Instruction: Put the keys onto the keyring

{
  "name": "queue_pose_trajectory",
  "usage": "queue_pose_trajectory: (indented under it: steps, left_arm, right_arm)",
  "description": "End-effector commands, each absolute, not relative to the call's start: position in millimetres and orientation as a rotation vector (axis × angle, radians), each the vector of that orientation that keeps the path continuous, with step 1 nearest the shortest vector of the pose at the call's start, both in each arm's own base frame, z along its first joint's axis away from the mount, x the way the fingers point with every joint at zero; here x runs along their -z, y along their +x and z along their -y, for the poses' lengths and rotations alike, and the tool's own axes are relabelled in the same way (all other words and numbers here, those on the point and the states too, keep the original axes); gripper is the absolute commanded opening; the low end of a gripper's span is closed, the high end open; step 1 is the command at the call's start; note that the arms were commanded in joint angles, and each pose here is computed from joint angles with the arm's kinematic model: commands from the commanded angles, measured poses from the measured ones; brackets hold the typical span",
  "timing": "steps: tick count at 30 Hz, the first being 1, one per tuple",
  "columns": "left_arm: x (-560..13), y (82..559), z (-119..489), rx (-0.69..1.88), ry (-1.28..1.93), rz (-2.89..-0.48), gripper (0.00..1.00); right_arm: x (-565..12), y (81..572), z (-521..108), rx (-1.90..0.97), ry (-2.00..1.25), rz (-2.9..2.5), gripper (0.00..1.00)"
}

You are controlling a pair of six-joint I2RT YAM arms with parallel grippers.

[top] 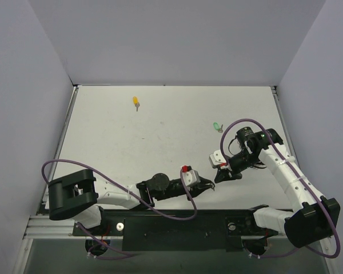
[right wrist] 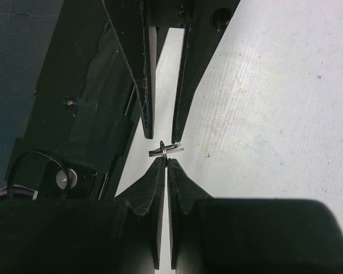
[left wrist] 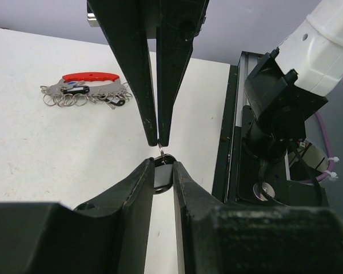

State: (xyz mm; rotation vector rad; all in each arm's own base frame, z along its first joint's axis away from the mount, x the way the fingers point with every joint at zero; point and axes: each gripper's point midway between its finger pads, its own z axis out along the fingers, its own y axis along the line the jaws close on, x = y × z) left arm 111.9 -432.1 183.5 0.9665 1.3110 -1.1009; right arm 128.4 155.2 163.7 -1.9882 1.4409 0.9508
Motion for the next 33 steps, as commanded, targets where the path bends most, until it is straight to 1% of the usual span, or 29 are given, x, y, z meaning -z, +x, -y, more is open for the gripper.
queue_pose_trajectory:
  steps: [1,6,15,16,21,23,24,25,30,31,32,33]
  left_arm:
    - [-211,112,444,1.138,0.91,-1.241,0.3]
    - [-209,113,447,1.122,0.912,-1.257,0.29]
    - [-205,118,449,1.092,0.905,-1.29,0.21]
    - [-206,119,449,1.09,0.902,-1.29,0.17]
    - [-199,120,449,1.077,0.911,-1.32,0.12]
    - [-198,120,449,1.076,0.913,-1.325,0.09]
    - [-197,120,449,1.074,0.91,-1.328,0.03]
    - [-198,120,449,1.074,0.909,-1.331,0.0]
    - [-197,122,446,1.063,0.921,-1.355,0.0]
    - [-192,120,446,1.062,0.955,-1.377,0.0]
    - [-185,123,442,1.049,0.972,-1.42,0.0]
    - [-189,119,444,1.084,1.003,-1.417,0.0]
  right_arm:
    - [-169,120,-160,-1.039,-1.938,-1.447,0.0]
    - [-169,120,-160,-1.04,-1.934,-1.447,0.0]
    - [-169,119,-160,-1.046,-1.931,-1.449,0.0]
    - [-169,120,-160,-1.042,-1.932,-1.448,0.0]
    - [-170,120,-161,-1.043,-1.93,-1.445,0.0]
    - [-169,119,-161,-1.045,-1.929,-1.448,0.0]
    - [-170,119,-161,-1.045,-1.929,-1.448,0.0]
    - [-169,120,-160,-1.043,-1.929,-1.45,0.0]
    - [-170,120,-159,-1.045,-1.924,-1.48,0.0]
    - [-168,120,-158,-1.042,-1.93,-1.496,0.07]
    - [-167,120,-157,-1.042,-1.927,-1.515,0.11]
    - [-167,121,-156,-1.036,-1.929,-1.528,0.19]
